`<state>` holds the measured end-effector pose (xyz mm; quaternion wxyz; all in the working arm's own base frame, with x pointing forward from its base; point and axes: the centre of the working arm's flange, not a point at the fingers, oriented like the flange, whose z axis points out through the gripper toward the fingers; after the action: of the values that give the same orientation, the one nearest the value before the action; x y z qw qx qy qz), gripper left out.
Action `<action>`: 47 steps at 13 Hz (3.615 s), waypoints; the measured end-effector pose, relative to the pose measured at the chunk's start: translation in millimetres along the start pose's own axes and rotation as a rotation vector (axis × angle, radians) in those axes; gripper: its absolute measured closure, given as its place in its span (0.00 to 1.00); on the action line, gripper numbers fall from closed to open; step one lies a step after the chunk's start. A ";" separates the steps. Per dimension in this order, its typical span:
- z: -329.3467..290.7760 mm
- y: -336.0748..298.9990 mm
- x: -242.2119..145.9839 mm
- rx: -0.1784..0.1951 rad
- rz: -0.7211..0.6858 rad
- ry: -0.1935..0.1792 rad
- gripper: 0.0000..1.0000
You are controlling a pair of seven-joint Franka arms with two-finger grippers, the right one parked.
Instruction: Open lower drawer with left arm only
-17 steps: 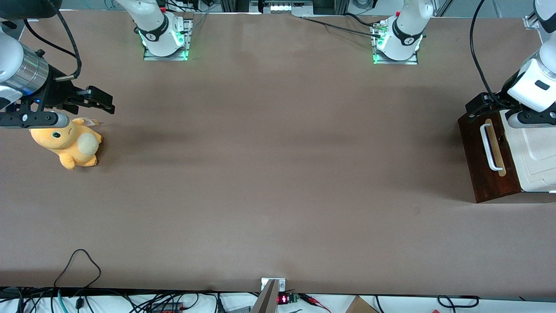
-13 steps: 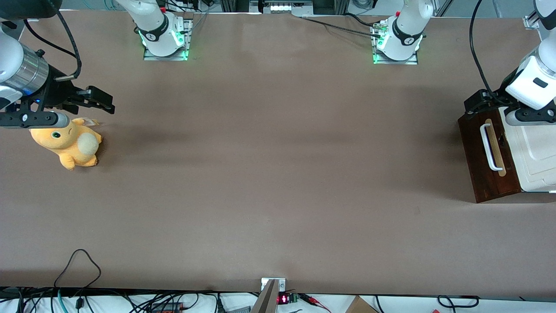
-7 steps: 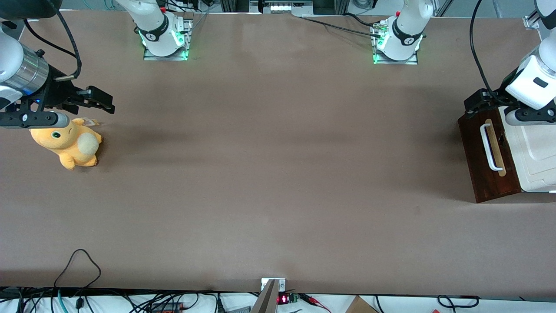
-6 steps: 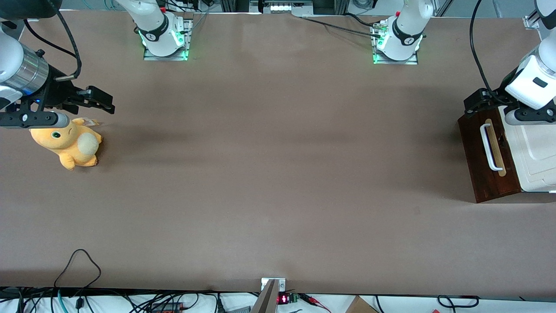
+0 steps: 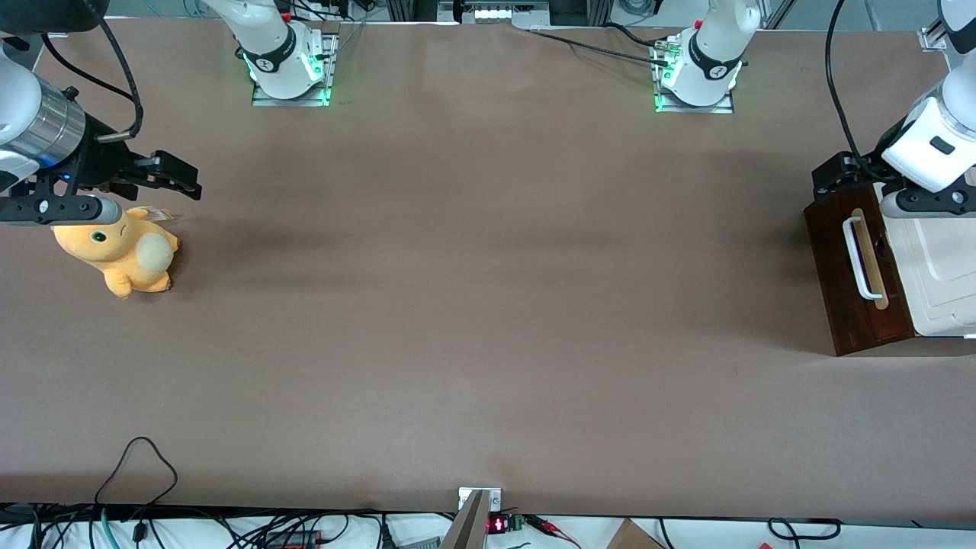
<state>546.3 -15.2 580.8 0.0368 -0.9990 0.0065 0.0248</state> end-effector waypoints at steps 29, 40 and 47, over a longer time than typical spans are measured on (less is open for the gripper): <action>376.2 11.4 -35.9 1.287 0.130 -0.079 0.02; 396.8 -15.2 -18.3 1.317 0.142 -0.082 0.20; 400.1 -19.8 -15.1 1.303 0.142 -0.078 0.48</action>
<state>511.9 34.2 184.5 0.6328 -0.7677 0.0850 0.0543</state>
